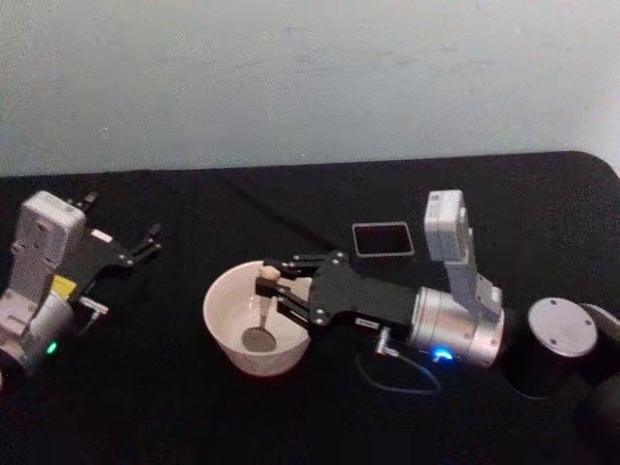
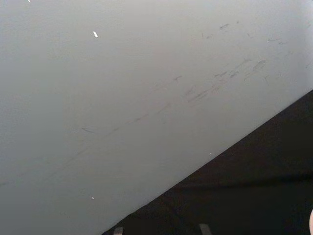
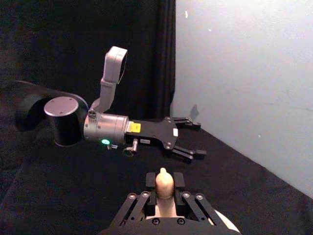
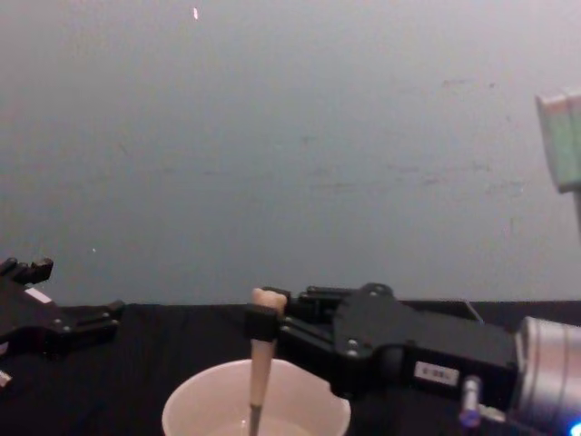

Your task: Pick up the stirring spoon with one hand, stir inside the cup, then place it back in its original position.

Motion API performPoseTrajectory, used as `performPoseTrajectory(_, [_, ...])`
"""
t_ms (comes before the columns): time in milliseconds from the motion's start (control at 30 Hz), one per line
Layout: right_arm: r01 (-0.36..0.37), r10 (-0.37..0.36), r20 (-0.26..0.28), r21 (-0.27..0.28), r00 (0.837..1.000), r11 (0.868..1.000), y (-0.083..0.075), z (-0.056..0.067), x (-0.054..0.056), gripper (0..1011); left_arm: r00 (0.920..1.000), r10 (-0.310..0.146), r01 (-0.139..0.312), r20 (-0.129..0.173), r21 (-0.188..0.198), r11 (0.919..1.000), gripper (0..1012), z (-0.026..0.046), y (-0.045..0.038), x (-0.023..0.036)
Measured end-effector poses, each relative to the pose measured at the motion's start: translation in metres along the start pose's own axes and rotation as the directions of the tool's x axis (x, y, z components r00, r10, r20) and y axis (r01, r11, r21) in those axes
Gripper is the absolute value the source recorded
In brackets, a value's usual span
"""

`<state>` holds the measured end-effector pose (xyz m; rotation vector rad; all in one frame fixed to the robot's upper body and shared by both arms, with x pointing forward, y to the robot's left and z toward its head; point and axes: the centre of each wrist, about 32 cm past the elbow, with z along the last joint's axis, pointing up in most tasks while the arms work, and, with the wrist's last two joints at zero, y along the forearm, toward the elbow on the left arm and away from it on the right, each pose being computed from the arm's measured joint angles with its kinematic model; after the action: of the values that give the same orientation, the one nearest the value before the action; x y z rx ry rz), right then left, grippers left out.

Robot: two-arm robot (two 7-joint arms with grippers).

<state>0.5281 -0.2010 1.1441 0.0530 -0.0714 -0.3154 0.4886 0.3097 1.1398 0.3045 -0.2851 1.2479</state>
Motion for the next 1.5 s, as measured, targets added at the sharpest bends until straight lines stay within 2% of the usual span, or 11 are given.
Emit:
performPoseTrajectory(167, [0.003,-0.003,0.0,0.011,1.0,1.0,0.012,0.0,0.003,205,1.0,0.0,0.0,0.0,0.0,1.0,1001,0.0,0.0,0.0])
performPoseTrajectory(400, [0.046,-0.046,0.012,0.014,0.999,0.999,0.025,-0.001,0.014,205,1.0,0.0,0.0,0.0,0.0,1.0,1001,0.0,0.0,0.0])
performPoseTrajectory(700, [0.097,-0.097,0.017,0.001,0.995,0.995,0.019,-0.003,0.024,205,1.0,0.0,0.0,0.0,0.0,1.0,1002,0.0,0.0,0.0])
performPoseTrajectory(1133, [0.119,-0.119,0.022,-0.004,0.993,0.993,0.01,-0.003,0.026,205,1.0,0.0,0.0,0.0,0.0,1.0,1001,0.0,0.0,0.0])
performPoseTrajectory(1333, [0.125,-0.125,0.025,-0.012,0.992,0.992,0.0,-0.004,0.025,205,1.0,0.0,0.0,0.0,0.0,1.0,1001,0.0,0.0,0.0])
performPoseTrajectory(1500, [0.11,-0.11,0.015,-0.011,0.994,0.994,-0.01,-0.003,0.019,205,1.0,0.0,0.0,0.0,0.0,1.0,1001,0.0,0.0,0.0])
